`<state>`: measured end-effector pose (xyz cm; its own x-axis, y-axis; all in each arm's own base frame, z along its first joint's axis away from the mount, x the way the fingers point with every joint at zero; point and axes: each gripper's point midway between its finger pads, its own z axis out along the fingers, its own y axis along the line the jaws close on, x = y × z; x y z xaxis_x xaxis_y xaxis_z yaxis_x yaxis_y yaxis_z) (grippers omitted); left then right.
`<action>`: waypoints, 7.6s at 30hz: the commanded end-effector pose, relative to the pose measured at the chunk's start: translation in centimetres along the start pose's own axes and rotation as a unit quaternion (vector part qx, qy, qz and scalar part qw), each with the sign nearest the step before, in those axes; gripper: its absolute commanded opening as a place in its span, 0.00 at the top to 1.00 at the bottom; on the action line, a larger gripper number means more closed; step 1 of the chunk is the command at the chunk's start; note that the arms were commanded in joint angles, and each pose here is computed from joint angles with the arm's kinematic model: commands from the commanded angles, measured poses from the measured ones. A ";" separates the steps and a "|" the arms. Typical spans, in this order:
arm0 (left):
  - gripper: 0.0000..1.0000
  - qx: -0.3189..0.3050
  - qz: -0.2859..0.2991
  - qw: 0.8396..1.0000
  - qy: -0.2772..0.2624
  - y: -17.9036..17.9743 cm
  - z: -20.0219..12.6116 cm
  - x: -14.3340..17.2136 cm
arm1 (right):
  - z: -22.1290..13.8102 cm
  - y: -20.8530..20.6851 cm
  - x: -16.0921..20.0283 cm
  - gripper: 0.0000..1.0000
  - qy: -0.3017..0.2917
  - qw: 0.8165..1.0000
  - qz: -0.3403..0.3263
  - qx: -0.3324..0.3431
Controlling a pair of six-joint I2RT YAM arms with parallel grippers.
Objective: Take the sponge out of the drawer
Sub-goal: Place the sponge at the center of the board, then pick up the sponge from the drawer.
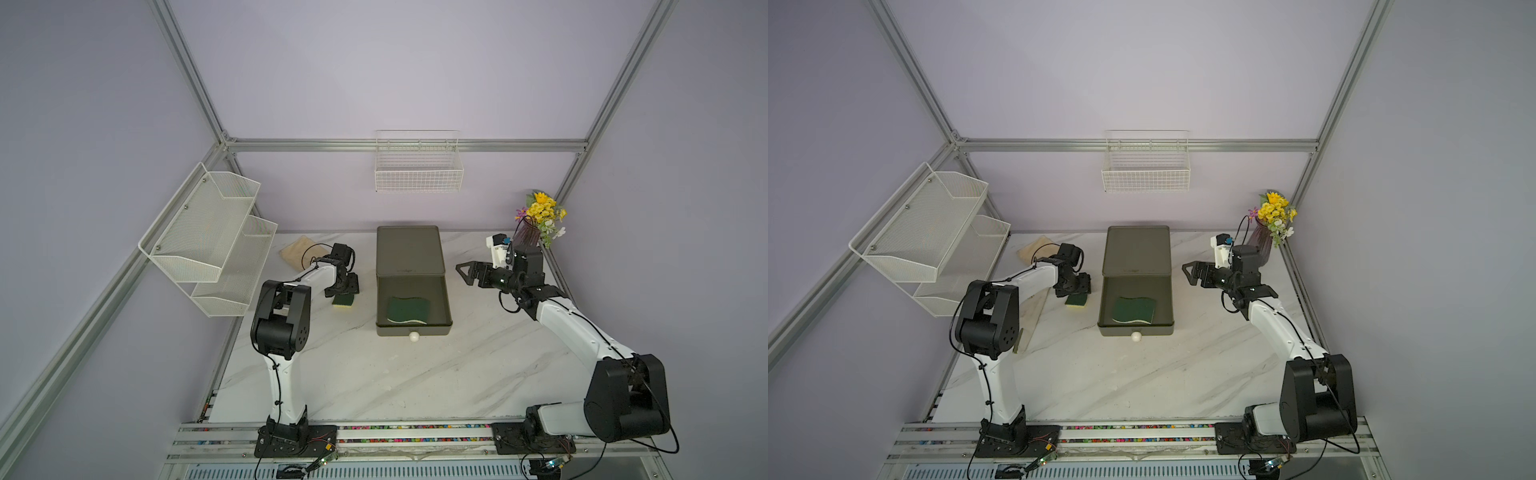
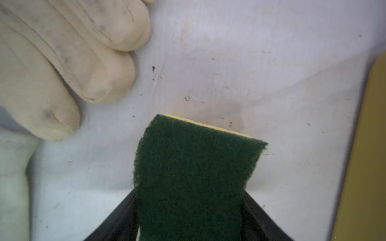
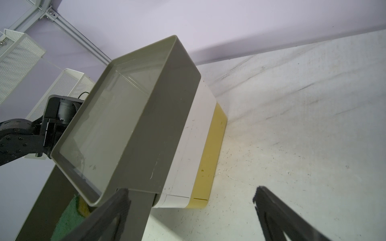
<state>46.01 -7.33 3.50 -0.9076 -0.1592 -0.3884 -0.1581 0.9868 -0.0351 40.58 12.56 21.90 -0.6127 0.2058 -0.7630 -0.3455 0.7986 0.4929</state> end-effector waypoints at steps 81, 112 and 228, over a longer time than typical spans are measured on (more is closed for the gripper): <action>0.06 0.244 0.602 0.761 0.000 -19.6 -24.9 12.1 | 0.8 -1.0 1.5 0.03 0.014 1.000 0.007 0.001; 0.38 0.120 0.594 0.795 -0.003 -20.4 -20.8 9.6 | 0.9 -1.1 1.6 0.03 0.015 1.000 0.008 0.003; 0.45 0.157 0.443 0.871 -0.141 -17.7 -31.4 6.6 | 1.6 -1.3 2.6 0.03 0.031 0.999 0.016 -0.005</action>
<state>30.92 -27.06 28.29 -0.4833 0.6995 -0.5264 0.7412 0.6469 0.1793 40.36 12.84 18.60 -0.6739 0.1963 -0.7122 -0.3195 0.7918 0.5206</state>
